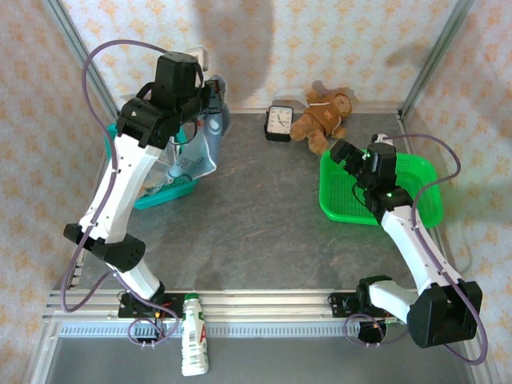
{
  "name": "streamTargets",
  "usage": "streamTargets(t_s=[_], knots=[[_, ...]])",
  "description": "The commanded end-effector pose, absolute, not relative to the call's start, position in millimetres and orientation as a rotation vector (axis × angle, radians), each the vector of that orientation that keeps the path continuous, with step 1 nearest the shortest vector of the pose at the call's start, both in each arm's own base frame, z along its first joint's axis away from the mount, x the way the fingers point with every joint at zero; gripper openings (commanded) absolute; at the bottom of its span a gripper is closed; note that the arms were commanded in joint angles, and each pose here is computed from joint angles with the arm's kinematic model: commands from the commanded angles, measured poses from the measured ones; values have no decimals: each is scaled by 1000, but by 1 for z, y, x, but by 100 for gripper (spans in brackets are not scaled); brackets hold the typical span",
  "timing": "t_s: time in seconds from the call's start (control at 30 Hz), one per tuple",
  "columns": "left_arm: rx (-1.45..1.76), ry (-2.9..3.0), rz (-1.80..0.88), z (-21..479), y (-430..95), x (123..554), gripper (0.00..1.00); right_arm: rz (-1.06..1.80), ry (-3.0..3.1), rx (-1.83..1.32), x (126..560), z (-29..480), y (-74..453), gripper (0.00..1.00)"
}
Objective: Fold and stack the towels
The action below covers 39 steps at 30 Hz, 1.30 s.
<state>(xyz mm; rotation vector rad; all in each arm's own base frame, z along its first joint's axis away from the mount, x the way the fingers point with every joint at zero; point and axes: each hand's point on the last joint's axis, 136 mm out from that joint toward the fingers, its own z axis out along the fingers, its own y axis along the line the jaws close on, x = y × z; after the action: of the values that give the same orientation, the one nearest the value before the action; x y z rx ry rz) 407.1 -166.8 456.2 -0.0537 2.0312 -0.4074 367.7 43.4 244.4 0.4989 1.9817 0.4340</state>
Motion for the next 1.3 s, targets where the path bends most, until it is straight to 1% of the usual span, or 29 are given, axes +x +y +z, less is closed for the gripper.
streamTargets(t_s=[0.0,0.13,0.23,0.47,0.57,0.7,0.87,1.03,1.17,1.27], knots=[[-43,1890,-510,506,-174,391,0,446,1951,485,366,257,45,99],[-42,1808,-584,529,-181,391,0,445,1948,483,363,257,45,99],[4,1793,-699,534,-201,392,0,438,1942,475,359,260,43,99],[41,1868,-756,507,-225,410,0,421,1945,460,353,260,42,99],[63,1888,-784,499,-240,412,0,410,1951,459,352,257,41,99],[86,1963,-798,475,-256,412,0,409,1960,458,351,253,41,99],[148,2031,-793,452,-275,397,0,420,1966,457,353,252,43,99],[248,2039,-774,456,-286,365,0,412,1966,456,356,252,42,99],[273,2042,-737,464,-276,341,0,424,1968,454,363,254,45,99],[266,2048,-735,467,-269,333,0,440,1968,454,369,256,48,99]])
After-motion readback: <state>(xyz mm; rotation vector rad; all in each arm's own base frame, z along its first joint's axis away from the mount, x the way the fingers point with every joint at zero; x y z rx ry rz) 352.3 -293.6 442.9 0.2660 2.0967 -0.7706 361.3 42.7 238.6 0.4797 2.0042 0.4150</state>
